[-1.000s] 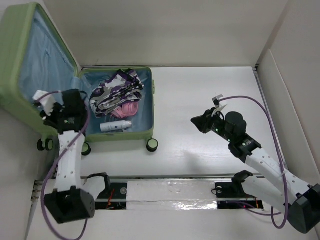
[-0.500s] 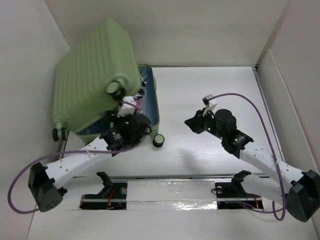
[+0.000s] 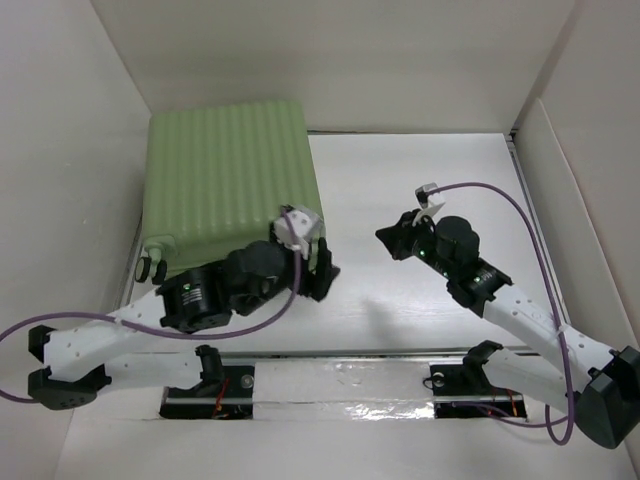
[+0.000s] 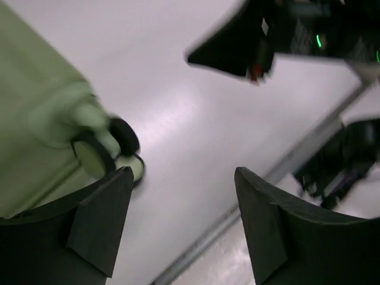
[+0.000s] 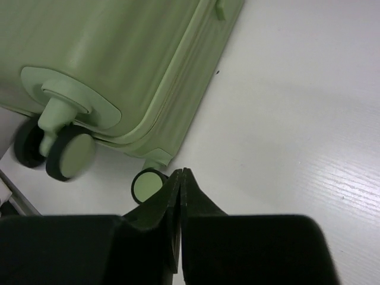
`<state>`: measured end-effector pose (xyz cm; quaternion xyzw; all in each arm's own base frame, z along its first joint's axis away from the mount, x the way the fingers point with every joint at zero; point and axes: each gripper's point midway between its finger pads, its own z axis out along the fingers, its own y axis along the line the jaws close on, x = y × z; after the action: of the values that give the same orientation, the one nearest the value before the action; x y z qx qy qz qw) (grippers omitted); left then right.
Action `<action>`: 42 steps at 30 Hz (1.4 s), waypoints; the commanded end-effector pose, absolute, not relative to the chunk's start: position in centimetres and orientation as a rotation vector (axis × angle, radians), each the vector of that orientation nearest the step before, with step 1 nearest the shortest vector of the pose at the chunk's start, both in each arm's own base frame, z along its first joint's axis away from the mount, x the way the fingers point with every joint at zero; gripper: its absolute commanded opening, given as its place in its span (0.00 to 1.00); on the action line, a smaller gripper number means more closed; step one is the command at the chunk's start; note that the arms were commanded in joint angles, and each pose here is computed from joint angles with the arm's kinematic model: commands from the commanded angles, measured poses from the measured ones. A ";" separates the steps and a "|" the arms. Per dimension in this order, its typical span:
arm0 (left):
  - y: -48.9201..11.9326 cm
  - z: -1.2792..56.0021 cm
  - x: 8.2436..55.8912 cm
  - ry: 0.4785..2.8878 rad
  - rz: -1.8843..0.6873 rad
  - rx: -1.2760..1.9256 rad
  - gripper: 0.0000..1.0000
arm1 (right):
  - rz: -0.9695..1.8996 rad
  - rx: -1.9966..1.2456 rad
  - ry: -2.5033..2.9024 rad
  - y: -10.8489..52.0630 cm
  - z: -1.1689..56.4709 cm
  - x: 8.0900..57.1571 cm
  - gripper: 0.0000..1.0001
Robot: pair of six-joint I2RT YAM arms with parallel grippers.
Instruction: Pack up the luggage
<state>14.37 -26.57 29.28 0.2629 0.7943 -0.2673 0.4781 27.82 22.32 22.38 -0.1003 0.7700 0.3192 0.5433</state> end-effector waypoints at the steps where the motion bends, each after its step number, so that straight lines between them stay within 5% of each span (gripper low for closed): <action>1: -19.2 39.6 20.2 1.660 -0.565 0.007 0.69 | 0.795 -0.214 1.742 23.2 26.0 28.6 0.01; 3: -11.5 41.4 23.0 1.525 -0.316 -0.416 0.65 | 0.808 -0.226 1.756 23.7 25.6 28.6 0.00; 7: -4.5 44.3 24.1 1.395 -0.111 -0.727 0.38 | 0.796 -0.218 1.765 23.7 24.9 28.5 0.00; 11: -3.2 44.0 26.6 1.429 0.043 -0.685 0.34 | 0.802 -0.231 1.760 23.5 24.7 28.0 0.01; 14: -2.2 37.8 34.1 1.688 -0.027 -0.640 0.34 | 0.777 -0.223 1.748 22.6 24.5 27.5 0.01; 17: 7.3 33.7 34.7 1.696 0.066 -0.900 0.29 | 0.727 -0.204 1.765 21.5 23.8 27.3 0.02; 20: 13.8 31.6 32.1 1.561 0.149 -1.054 0.35 | 0.716 -0.194 1.737 20.7 23.8 27.1 0.03; 31: 19.8 20.8 33.6 1.816 0.244 -1.234 0.39 | 0.766 -0.251 1.759 21.5 22.8 26.2 0.03; 37: 18.3 11.6 33.2 2.036 0.206 -1.301 0.37 | 0.767 -0.245 1.734 21.2 23.5 25.9 0.04; 42: 10.6 9.4 35.3 2.118 0.044 -1.175 0.36 | 0.737 -0.215 1.738 20.6 23.4 26.4 0.04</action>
<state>32.91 18.03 9.58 -0.5122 0.7789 0.1044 0.3466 25.84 21.13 22.65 -0.0982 0.7545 0.3245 0.5620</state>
